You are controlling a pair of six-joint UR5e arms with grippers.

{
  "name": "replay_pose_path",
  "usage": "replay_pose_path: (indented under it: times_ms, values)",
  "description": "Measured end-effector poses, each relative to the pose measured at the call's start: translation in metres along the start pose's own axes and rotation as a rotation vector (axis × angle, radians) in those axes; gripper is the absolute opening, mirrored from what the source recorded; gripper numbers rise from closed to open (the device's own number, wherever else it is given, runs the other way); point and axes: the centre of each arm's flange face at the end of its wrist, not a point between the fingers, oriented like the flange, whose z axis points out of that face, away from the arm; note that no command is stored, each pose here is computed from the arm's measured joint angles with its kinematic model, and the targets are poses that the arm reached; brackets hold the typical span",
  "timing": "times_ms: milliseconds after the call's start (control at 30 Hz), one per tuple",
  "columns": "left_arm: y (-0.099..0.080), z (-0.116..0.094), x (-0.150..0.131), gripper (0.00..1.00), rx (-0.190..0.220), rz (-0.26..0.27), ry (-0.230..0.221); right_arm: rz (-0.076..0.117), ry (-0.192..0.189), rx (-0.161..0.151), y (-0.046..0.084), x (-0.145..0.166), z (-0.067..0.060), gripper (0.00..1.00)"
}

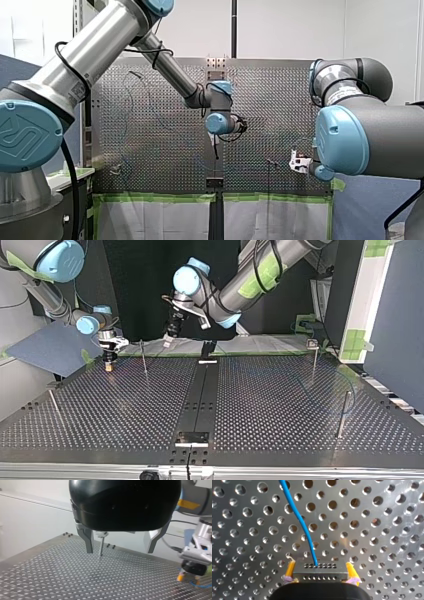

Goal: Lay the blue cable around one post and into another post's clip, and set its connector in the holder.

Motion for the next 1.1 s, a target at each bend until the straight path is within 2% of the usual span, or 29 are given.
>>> replay_pose_path:
  times_ms: [200,333,600,900,1100]
  values:
    - [0.019,-0.002,-0.024,1.0,0.01,-0.055,-0.048,0.0,0.001,0.007,-0.005,0.0,0.001,0.0]
    - [0.032,-0.003,-0.038,1.0,0.02,-0.068,-0.078,0.001,0.001,0.012,-0.009,-0.001,0.001,0.0]
    - [0.064,-0.008,-0.074,1.0,0.041,-0.022,-0.15,0.002,0.0,0.02,-0.015,-0.002,0.002,0.0]
    - [0.095,-0.019,-0.108,1.0,0.065,-0.003,-0.226,0.002,0.0,0.024,-0.018,-0.003,0.002,0.0]
    - [0.12,-0.027,-0.117,1.0,0.045,0.006,-0.261,0.002,0.0,0.024,-0.018,-0.004,0.001,0.0]
